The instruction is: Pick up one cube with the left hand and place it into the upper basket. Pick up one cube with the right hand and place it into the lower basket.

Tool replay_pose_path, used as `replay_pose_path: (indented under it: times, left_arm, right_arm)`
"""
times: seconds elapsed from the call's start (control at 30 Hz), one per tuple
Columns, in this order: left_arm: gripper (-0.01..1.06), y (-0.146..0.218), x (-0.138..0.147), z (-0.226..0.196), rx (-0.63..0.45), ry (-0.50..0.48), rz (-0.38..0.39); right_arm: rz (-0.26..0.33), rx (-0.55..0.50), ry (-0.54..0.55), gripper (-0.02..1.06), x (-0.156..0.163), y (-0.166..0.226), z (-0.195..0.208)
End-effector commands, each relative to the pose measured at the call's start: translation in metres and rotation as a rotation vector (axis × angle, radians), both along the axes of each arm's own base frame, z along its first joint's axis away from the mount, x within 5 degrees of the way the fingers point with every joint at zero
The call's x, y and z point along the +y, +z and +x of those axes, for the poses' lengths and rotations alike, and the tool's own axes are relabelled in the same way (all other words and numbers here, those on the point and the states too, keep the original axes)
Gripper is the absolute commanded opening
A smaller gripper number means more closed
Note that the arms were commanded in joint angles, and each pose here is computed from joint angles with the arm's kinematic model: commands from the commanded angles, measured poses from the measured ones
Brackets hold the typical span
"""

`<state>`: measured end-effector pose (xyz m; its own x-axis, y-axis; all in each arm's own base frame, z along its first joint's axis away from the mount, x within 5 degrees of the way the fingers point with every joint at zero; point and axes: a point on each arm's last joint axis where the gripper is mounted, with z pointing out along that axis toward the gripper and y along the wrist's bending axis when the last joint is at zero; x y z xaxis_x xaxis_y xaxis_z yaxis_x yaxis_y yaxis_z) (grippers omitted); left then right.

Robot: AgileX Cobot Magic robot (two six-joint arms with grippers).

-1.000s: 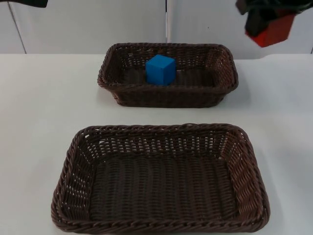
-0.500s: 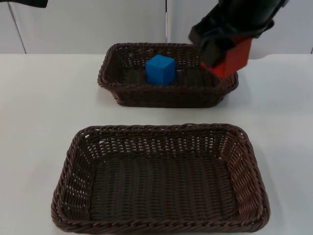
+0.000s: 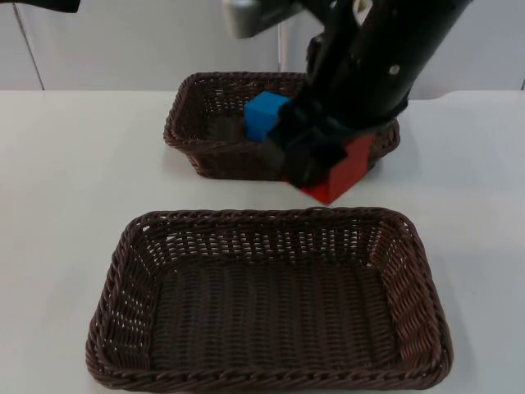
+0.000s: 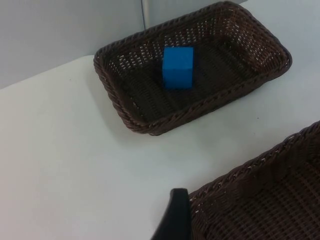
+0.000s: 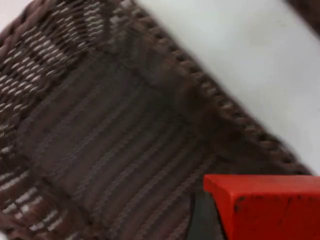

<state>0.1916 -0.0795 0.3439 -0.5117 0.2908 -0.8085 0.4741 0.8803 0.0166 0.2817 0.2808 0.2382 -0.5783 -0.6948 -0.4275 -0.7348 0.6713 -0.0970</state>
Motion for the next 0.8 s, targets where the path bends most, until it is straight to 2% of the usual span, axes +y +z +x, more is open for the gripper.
replay_pose_path:
  times: [0.0,0.17,0.43,0.6,0.77]
  left_arm:
    - [0.74,0.000,0.000,-0.002,-0.004,0.000,-0.003]
    - [0.74,0.000,0.000,-0.002,-0.004,0.000,-0.003]
    - [0.74,0.000,0.000,-0.002,-0.005,0.000,-0.005]
    - [0.74,0.000,0.000,-0.002,-0.005,0.000,-0.005]
    - [0.74,0.000,0.000,-0.002,-0.003,0.000,-0.011]
  right_arm:
    - [0.019,-0.008,0.023,0.00,0.005,0.000,-0.010]
    - [0.012,0.008,0.080,0.00,0.016,-0.013,-0.030]
    - [0.025,0.021,0.077,0.00,0.015,-0.021,-0.033]
    - [0.049,0.002,0.081,0.00,0.016,-0.023,-0.033]
    - [0.102,-0.039,0.090,0.00,0.018,-0.031,-0.033]
